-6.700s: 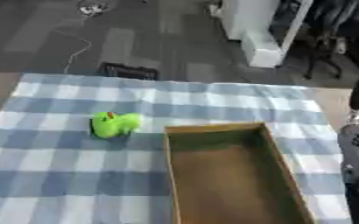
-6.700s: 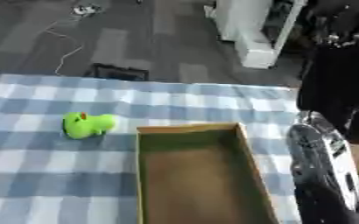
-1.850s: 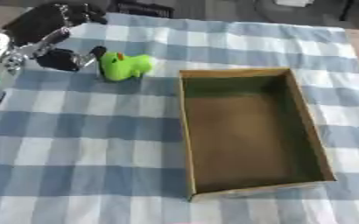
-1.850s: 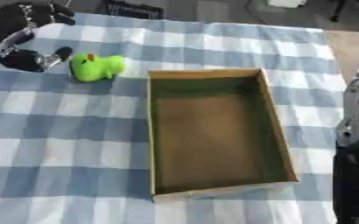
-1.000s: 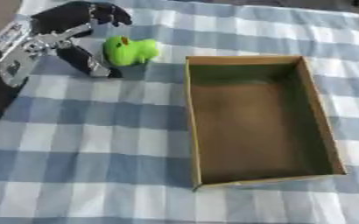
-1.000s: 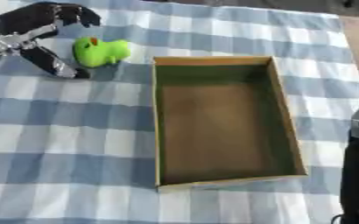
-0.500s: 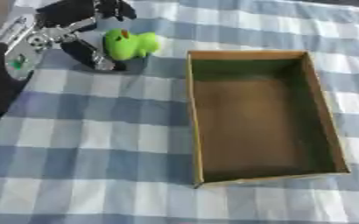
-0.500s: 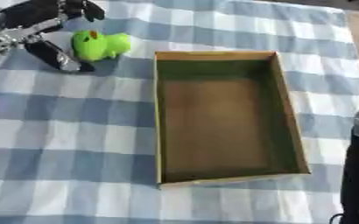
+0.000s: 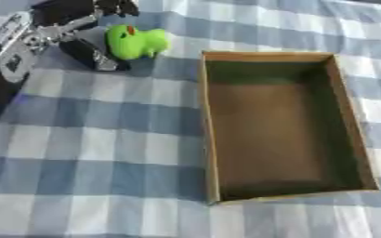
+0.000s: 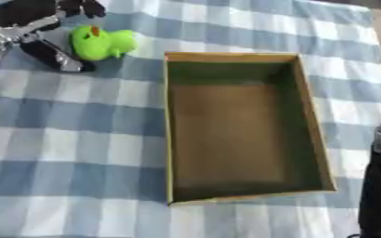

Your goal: Pick up objects on the table and place them in the box.

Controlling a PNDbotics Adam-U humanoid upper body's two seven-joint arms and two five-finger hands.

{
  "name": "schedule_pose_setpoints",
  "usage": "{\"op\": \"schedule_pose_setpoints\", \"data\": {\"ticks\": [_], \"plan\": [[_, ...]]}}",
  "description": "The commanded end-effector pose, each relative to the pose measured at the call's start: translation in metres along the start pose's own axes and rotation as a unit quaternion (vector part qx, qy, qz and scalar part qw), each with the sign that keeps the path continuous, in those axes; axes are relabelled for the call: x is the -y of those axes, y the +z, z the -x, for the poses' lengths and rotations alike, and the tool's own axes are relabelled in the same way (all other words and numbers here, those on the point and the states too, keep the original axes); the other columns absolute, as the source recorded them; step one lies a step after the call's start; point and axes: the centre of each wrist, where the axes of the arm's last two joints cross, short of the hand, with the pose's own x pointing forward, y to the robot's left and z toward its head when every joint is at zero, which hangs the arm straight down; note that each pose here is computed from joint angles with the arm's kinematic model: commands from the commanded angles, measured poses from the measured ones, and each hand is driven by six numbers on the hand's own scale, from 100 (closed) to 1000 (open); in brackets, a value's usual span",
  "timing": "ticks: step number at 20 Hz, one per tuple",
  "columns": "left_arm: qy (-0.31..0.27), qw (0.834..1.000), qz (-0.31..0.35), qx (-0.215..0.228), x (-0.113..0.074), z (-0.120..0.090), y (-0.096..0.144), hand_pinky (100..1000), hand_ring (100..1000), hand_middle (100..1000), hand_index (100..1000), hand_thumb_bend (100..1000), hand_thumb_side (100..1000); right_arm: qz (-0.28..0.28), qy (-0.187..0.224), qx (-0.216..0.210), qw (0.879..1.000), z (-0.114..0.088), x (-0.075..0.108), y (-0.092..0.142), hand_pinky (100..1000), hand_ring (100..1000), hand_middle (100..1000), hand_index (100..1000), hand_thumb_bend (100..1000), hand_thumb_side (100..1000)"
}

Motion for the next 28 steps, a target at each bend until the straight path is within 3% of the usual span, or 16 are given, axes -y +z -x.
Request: {"op": "schedule_pose_setpoints", "data": {"ticks": [1,7,10,12,13,14,15,16,17,18,19,21,23,28], "plan": [[-0.035,0.999,-0.004,-0.014,-0.0212,0.0114,0.0098,725,738,822,896,411,680,-0.014,-0.011,0.014,1.000,0.0000,-0.0058,-0.0097,549,477,482,701,100,668],[-0.052,0.999,0.000,-0.018,-0.0222,0.0148,0.0165,723,738,823,899,456,663,-0.016,-0.020,0.019,1.000,0.0026,-0.0099,-0.0146,549,477,482,702,100,669],[-0.051,0.999,-0.004,-0.018,-0.0235,0.0151,0.0163,711,707,810,888,418,643,-0.018,-0.024,0.021,0.999,0.0038,-0.0118,-0.0161,549,477,482,702,100,663],[-0.046,0.999,-0.019,-0.015,-0.0240,0.0139,0.0145,393,559,726,822,225,623,-0.018,-0.025,0.021,0.999,0.0040,-0.0122,-0.0166,549,477,482,702,100,670],[-0.043,0.998,-0.032,-0.012,-0.0246,0.0130,0.0135,283,477,657,777,100,676,-0.018,-0.025,0.022,0.999,0.0040,-0.0122,-0.0168,549,477,482,702,100,670],[-0.039,0.998,-0.052,-0.010,-0.0255,0.0121,0.0123,373,544,715,815,201,626,-0.019,-0.025,0.022,0.999,0.0040,-0.0123,-0.0169,549,477,482,702,100,670],[-0.037,0.997,-0.065,-0.008,-0.0257,0.0114,0.0118,117,382,568,706,100,691,-0.019,-0.026,0.022,0.999,0.0041,-0.0123,-0.0170,549,477,482,702,100,670],[-0.035,0.996,-0.083,-0.005,-0.0267,0.0106,0.0109,117,382,568,706,100,691,-0.019,-0.026,0.022,0.999,0.0040,-0.0123,-0.0172,549,477,482,702,100,670],[-0.035,0.995,-0.095,-0.004,-0.0268,0.0100,0.0107,100,303,494,651,100,675,-0.019,-0.026,0.022,0.999,0.0040,-0.0124,-0.0174,549,477,481,702,100,670],[-0.036,0.993,-0.109,-0.001,-0.0279,0.0095,0.0100,100,171,342,515,100,658,-0.019,-0.025,0.022,0.999,0.0040,-0.0124,-0.0176,549,477,481,701,100,670],[-0.037,0.992,-0.120,0.001,-0.0284,0.0091,0.0097,100,120,285,471,100,649,-0.019,-0.025,0.022,0.999,0.0040,-0.0124,-0.0179,550,477,481,701,100,670],[-0.044,0.989,-0.139,0.006,-0.0301,0.0083,0.0091,100,100,102,369,100,635,-0.020,-0.025,0.022,0.999,0.0039,-0.0124,-0.0184,550,477,481,701,100,670],[-0.053,0.987,-0.152,0.008,-0.0302,0.0079,0.0093,100,100,100,285,100,620,-0.020,-0.025,0.023,0.999,0.0039,-0.0125,-0.0188,550,477,481,701,100,671],[-0.077,0.986,-0.148,0.004,-0.0293,0.0095,0.0117,100,100,100,255,100,608,-0.020,-0.023,0.023,0.999,0.0034,-0.0118,-0.0191,550,477,481,701,100,671]]}}
